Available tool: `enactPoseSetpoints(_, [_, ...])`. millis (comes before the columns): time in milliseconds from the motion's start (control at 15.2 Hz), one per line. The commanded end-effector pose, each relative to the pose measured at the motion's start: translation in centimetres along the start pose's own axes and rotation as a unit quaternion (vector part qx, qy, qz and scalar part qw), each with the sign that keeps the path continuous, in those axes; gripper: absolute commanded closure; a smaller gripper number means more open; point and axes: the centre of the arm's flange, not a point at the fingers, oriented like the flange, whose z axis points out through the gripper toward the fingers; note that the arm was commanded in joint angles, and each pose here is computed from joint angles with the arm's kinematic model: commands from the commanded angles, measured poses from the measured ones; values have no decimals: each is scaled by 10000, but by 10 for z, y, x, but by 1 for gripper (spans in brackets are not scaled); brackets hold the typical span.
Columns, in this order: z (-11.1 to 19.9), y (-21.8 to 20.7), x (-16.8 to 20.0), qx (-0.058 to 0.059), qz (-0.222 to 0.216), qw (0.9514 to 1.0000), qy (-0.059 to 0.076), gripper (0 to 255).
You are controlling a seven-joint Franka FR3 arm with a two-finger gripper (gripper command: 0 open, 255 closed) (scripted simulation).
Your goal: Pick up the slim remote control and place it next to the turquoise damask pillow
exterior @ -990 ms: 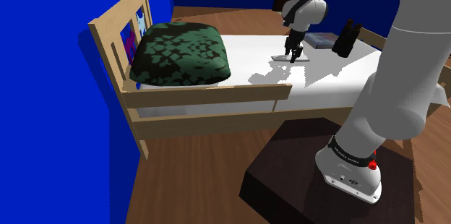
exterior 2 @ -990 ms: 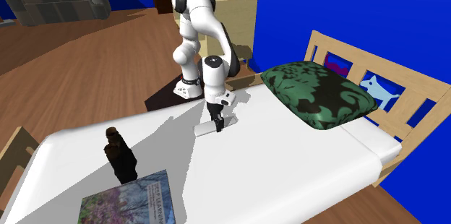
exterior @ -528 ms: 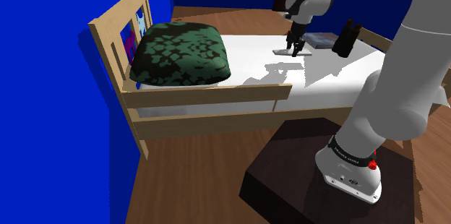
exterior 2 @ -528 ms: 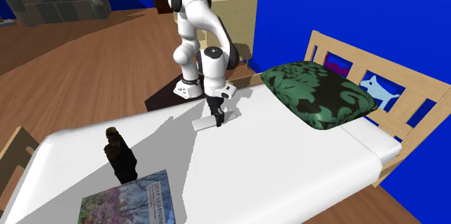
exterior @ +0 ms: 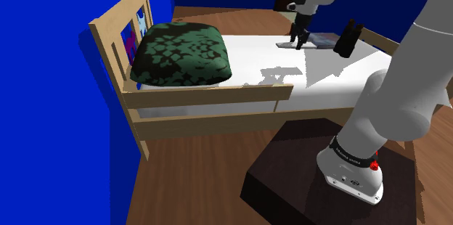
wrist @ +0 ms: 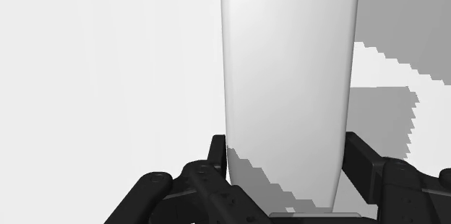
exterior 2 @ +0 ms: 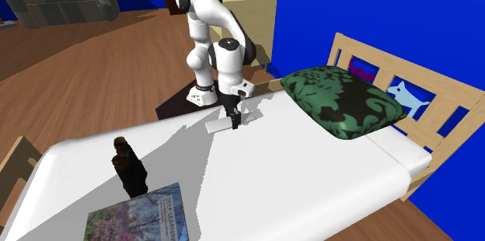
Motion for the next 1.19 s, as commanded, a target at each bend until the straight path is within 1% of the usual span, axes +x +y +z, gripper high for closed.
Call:
enactPoseSetpoints(0, [-11, 0, -1, 1, 0, 10000, -2, 255])
enactPoseSetpoints(1122, [-101, 1, -2, 1, 0, 10000, -2, 255])
